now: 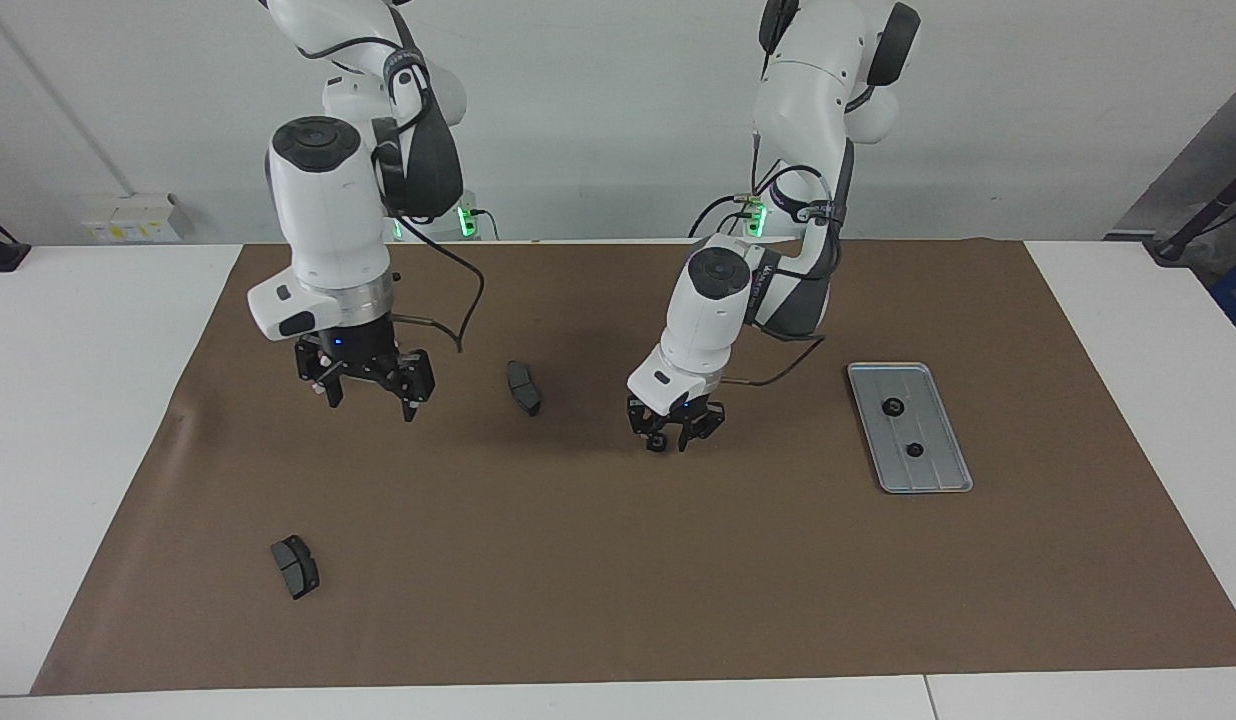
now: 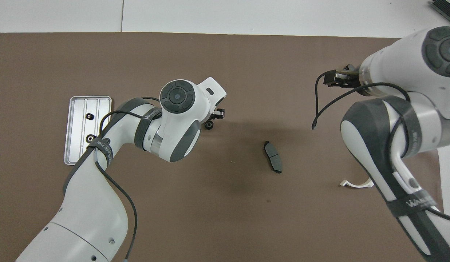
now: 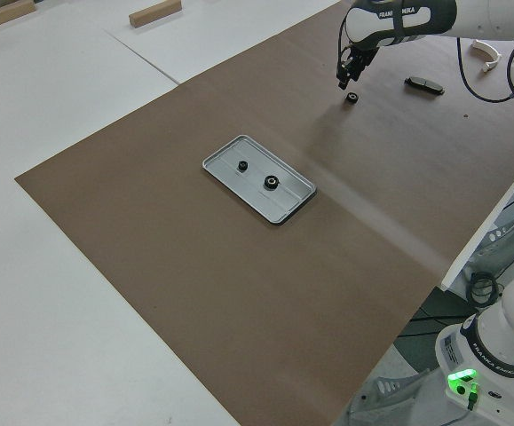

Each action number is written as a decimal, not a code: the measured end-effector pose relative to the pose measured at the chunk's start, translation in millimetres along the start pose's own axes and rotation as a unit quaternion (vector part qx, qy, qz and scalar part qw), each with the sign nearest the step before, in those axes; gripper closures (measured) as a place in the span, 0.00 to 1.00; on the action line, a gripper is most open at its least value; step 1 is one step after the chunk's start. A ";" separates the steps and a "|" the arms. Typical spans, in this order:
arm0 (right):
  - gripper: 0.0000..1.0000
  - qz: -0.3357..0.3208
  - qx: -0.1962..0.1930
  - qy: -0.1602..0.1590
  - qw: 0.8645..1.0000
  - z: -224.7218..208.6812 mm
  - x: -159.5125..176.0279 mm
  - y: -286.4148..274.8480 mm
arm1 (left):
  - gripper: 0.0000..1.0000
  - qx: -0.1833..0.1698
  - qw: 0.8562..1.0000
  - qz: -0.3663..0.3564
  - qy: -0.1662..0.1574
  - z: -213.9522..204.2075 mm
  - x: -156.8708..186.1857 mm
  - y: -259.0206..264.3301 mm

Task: Pick bearing gear from pile to tray
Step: 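Withdraw the right gripper to rest while the left gripper holds the gear, then lower the gear onto the tray with the left gripper and release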

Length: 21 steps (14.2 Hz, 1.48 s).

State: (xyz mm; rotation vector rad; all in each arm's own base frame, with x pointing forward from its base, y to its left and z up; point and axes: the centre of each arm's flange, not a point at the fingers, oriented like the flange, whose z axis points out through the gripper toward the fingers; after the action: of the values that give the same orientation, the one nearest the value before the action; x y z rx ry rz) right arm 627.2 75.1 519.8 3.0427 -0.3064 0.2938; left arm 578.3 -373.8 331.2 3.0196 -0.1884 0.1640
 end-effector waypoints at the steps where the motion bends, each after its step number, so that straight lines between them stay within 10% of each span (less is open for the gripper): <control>1: 0.00 -0.005 0.006 -0.009 1.000 -9.7 1.3 22.2 | 0.41 0.003 1.000 0.001 -0.001 3.2 -0.9 -1.0; 7: 0.00 -0.041 0.003 -0.063 0.997 -79.2 -22.2 135.8 | 0.32 0.010 1.000 0.009 -0.008 20.4 -11.9 -0.1; 14: 0.00 -0.040 0.004 -0.103 0.994 -83.7 -45.3 142.4 | 0.35 0.017 0.999 0.025 -0.021 39.1 -33.0 27.8; 21: 0.00 -0.037 0.013 -0.106 0.994 -105.8 -57.7 144.7 | 0.64 0.023 0.999 0.020 -0.019 32.5 -26.2 21.7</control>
State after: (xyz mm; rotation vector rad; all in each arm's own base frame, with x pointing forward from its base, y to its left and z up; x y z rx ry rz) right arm 522.9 -46.0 619.3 3.1056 -0.2011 -0.0320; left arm 552.8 -396.0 298.3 3.0685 -0.2527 0.1173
